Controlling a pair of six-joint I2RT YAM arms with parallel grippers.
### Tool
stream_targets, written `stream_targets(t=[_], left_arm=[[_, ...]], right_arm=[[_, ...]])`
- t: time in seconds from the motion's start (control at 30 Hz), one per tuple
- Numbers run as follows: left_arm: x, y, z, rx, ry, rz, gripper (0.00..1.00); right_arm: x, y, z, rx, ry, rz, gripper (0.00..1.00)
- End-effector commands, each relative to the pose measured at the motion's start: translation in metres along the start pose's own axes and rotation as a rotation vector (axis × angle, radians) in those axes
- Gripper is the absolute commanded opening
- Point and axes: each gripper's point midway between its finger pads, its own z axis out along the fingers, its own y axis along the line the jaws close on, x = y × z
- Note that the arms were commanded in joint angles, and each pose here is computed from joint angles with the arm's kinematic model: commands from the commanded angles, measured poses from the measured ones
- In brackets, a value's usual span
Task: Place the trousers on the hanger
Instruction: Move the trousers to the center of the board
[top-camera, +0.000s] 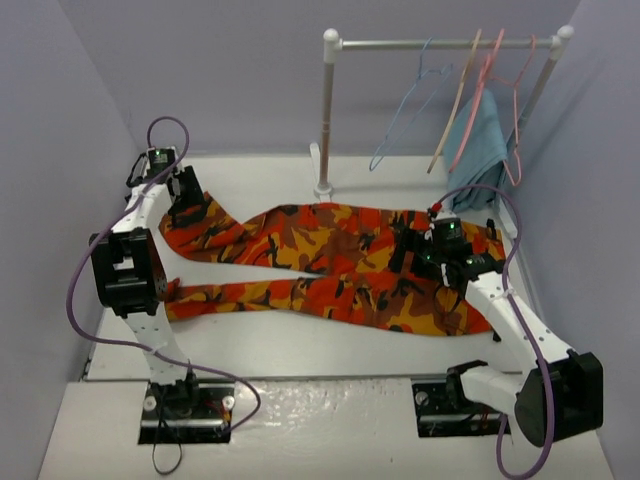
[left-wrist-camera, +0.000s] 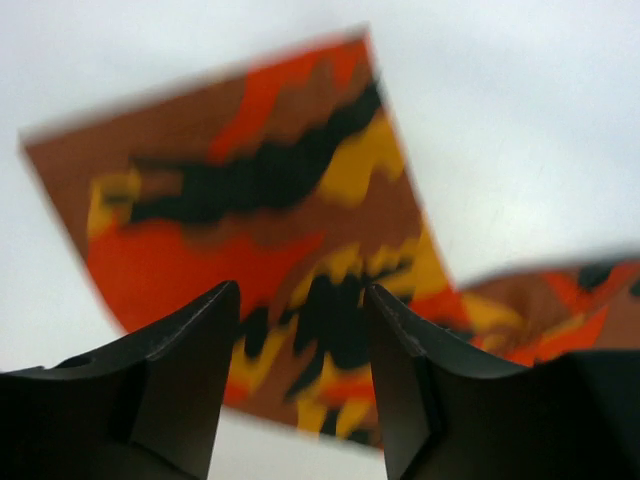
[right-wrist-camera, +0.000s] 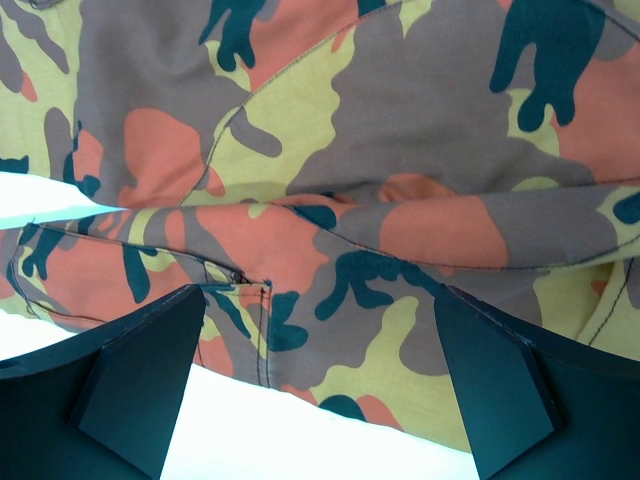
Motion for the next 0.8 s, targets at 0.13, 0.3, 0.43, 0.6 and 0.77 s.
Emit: stream_targets(t=[0.13,0.3,0.43,0.6,0.77], left_arm=[[-0.019,-0.025,0.071,0.109,0.063,0.013,0.2],[-0.003,-0.017,0.091,0.075,0.123,-0.043,0.14],[0.002,0.007,0.113,0.005,0.156,-0.119,0.13],[-0.014,0.048,0.131,-0.068,0.144,-0.309,0.14],[-0.038,0.09,0.137,-0.151,0.083,-0.434,0.14]], right_arm=[[-0.035,0.012,0.001,-0.009,-0.102,0.006,0.97],[-0.04,0.009,0.004,0.021,-0.123,0.034,0.97],[-0.043,0.008,0.01,0.033,-0.13,0.051,0.97],[-0.046,0.005,0.021,0.053,-0.134,0.076,0.98],[-0.051,0.0,0.034,0.092,-0.143,0.088,0.98]])
